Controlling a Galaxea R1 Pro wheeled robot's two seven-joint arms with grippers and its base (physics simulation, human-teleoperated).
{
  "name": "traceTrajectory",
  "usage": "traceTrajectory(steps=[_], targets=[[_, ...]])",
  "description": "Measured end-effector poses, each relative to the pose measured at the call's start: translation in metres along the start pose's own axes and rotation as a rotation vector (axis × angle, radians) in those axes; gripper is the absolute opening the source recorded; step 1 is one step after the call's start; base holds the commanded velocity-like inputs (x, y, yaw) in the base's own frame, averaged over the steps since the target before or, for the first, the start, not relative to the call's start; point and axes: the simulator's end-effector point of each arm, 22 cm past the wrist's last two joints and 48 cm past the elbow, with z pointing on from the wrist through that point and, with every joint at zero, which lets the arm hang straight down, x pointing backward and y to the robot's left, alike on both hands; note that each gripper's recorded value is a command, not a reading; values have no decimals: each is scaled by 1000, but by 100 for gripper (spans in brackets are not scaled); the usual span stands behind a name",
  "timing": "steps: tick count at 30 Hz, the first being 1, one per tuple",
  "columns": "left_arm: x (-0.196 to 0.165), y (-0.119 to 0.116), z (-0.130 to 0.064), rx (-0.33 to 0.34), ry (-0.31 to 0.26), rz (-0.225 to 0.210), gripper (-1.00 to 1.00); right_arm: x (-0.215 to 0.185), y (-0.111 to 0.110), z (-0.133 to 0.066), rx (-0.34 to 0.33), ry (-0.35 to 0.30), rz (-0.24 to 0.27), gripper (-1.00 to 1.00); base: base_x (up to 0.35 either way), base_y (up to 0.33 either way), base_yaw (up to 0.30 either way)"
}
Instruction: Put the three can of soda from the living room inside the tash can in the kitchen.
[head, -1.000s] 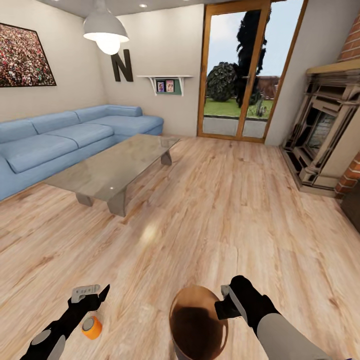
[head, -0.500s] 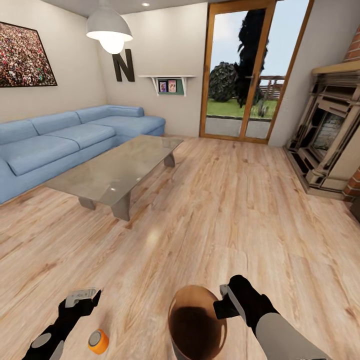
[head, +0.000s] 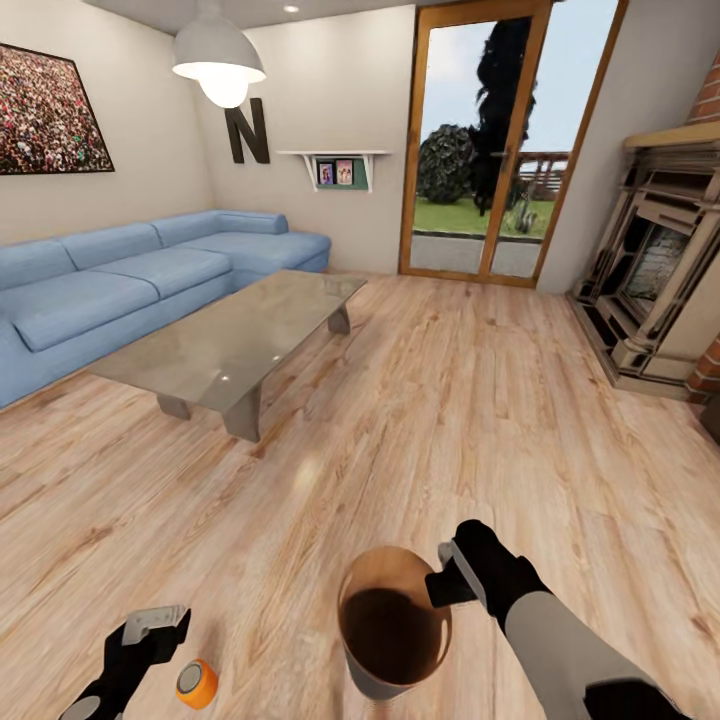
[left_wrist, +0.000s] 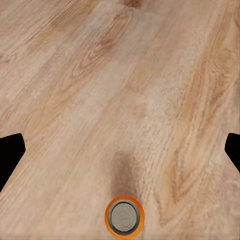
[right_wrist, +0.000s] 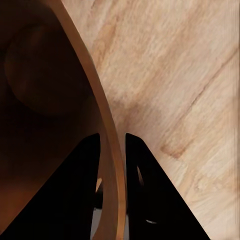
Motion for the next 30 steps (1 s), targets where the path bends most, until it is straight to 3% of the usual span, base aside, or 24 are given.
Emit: traceTrajectory(steps=[3,11,19,30], targets=[[1,-1,1,1,-2,-2,100,-9,0,-4,-3,-12,3,-100,0,0,0],[17,-4,9,4,0,-1,100,-9,-2,10,3,-14,0,-100,0,0,0],[23,-6,16,8,-60,3,100,-11,-3,18,-1,0,7,-100,0,0,0],[39,-8,26,10,-94,6,100,-54,1,9,-5,-76,-5,-100,0,0,0]])
